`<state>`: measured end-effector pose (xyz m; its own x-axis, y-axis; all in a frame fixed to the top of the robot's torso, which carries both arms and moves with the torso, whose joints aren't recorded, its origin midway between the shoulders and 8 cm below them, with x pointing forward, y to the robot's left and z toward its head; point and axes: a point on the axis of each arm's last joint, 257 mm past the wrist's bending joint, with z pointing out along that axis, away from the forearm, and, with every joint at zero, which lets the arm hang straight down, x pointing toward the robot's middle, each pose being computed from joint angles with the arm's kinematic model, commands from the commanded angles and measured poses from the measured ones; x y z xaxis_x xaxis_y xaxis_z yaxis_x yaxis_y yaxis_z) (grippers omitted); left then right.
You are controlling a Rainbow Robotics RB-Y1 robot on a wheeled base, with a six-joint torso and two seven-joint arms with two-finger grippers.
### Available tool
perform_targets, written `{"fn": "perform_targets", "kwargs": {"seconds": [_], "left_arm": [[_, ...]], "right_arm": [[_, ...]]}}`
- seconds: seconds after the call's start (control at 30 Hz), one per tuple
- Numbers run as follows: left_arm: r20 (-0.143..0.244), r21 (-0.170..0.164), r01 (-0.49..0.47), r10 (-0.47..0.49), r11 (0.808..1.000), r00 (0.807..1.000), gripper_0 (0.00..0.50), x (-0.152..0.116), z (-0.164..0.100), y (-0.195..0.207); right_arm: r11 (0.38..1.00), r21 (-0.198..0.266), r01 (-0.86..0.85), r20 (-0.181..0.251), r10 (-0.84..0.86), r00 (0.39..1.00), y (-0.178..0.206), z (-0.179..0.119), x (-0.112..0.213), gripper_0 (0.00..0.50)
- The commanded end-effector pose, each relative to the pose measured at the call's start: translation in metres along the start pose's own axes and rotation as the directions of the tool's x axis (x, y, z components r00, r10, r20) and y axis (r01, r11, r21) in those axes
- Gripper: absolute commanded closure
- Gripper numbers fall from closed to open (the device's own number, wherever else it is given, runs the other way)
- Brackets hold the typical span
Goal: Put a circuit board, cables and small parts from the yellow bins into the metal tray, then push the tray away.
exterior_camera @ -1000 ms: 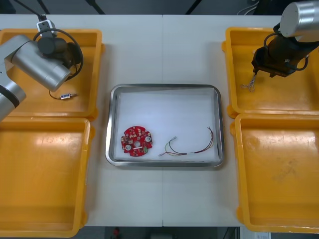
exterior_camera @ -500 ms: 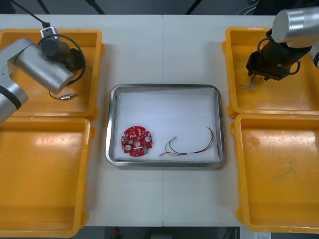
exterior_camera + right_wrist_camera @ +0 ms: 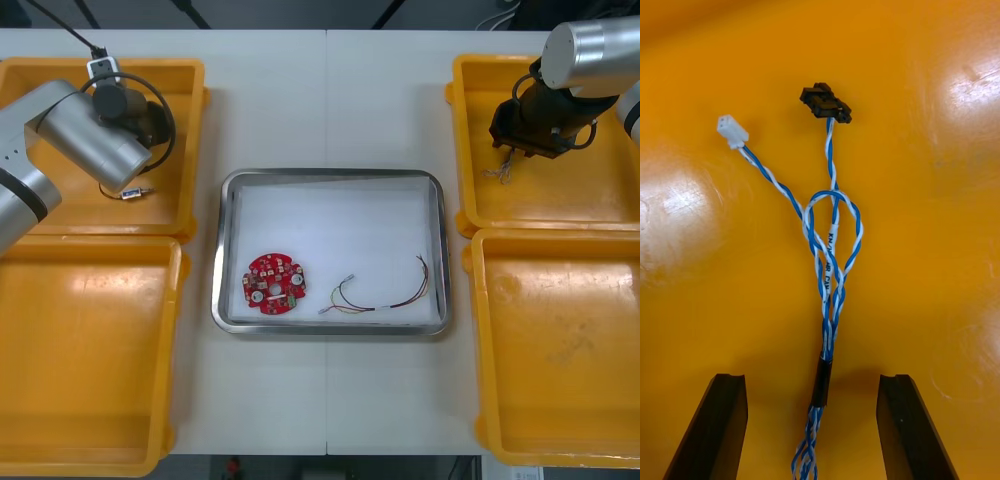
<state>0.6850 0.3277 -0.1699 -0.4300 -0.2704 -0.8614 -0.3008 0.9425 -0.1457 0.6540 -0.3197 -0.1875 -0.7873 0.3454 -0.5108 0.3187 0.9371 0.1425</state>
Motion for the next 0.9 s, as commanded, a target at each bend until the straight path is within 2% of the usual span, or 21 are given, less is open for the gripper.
{"fn": "perform_targets", "kwargs": {"seconds": [0.03, 0.43, 0.53, 0.57, 0.6, 0.63, 0.67, 0.7, 0.77, 0.83, 0.9], "left_arm": [[0.027, 0.017, 0.001, -0.001, 1.000, 1.000, 0.500, -0.017, -0.004, -0.019], [0.023, 0.010, 0.000, 0.000, 1.000, 1.000, 0.500, -0.026, -0.007, -0.007], [0.004, -0.016, -0.006, 0.006, 1.000, 1.000, 0.500, -0.030, -0.015, 0.003], [-0.005, -0.023, -0.009, 0.009, 1.000, 1.000, 0.500, -0.032, -0.019, 0.005], [-0.010, -0.029, -0.010, 0.010, 1.000, 1.000, 0.500, -0.033, -0.022, 0.007], [-0.018, -0.034, -0.010, 0.009, 0.999, 1.000, 0.500, -0.034, -0.025, 0.009], [-0.030, -0.037, -0.014, 0.013, 0.999, 0.999, 0.500, -0.037, -0.031, 0.011], [-0.053, -0.039, -0.052, 0.050, 0.998, 0.997, 0.500, -0.038, -0.037, 0.014], [-0.097, -0.043, -0.085, 0.081, 0.995, 0.992, 0.500, -0.040, -0.045, 0.021], [-0.152, -0.041, -0.107, 0.100, 0.993, 0.983, 0.500, -0.042, -0.058, 0.027], [-0.190, -0.036, -0.109, 0.100, 0.993, 0.977, 0.500, -0.049, -0.072, 0.031]], "right_arm": [[1.000, -0.011, 0.006, 0.006, -0.006, 1.000, 0.008, 0.001, 0.001, 0.000], [1.000, -0.011, -0.001, 0.003, 0.001, 1.000, -0.004, 0.018, 0.013, 0.000], [1.000, -0.011, -0.001, -0.002, 0.001, 1.000, -0.005, 0.020, 0.016, 0.000], [1.000, -0.012, 0.002, -0.005, -0.002, 1.000, -0.004, 0.021, 0.017, 0.033], [1.000, -0.011, 0.001, -0.006, -0.001, 1.000, -0.004, 0.021, 0.018, 0.111], [1.000, -0.012, 0.000, -0.008, 0.000, 1.000, -0.005, 0.022, 0.019, 0.214], [1.000, -0.012, 0.000, -0.008, 0.000, 1.000, -0.005, 0.022, 0.019, 0.372], [1.000, -0.013, 0.000, -0.011, 0.000, 1.000, -0.005, 0.022, 0.020, 0.455], [1.000, -0.015, 0.002, -0.011, -0.002, 1.000, -0.004, 0.022, 0.020, 0.495], [1.000, -0.016, 0.004, -0.015, -0.004, 1.000, -0.004, 0.022, 0.021, 0.500], [1.000, -0.014, 0.012, -0.020, -0.012, 1.000, -0.005, 0.022, 0.023, 0.500]]}}
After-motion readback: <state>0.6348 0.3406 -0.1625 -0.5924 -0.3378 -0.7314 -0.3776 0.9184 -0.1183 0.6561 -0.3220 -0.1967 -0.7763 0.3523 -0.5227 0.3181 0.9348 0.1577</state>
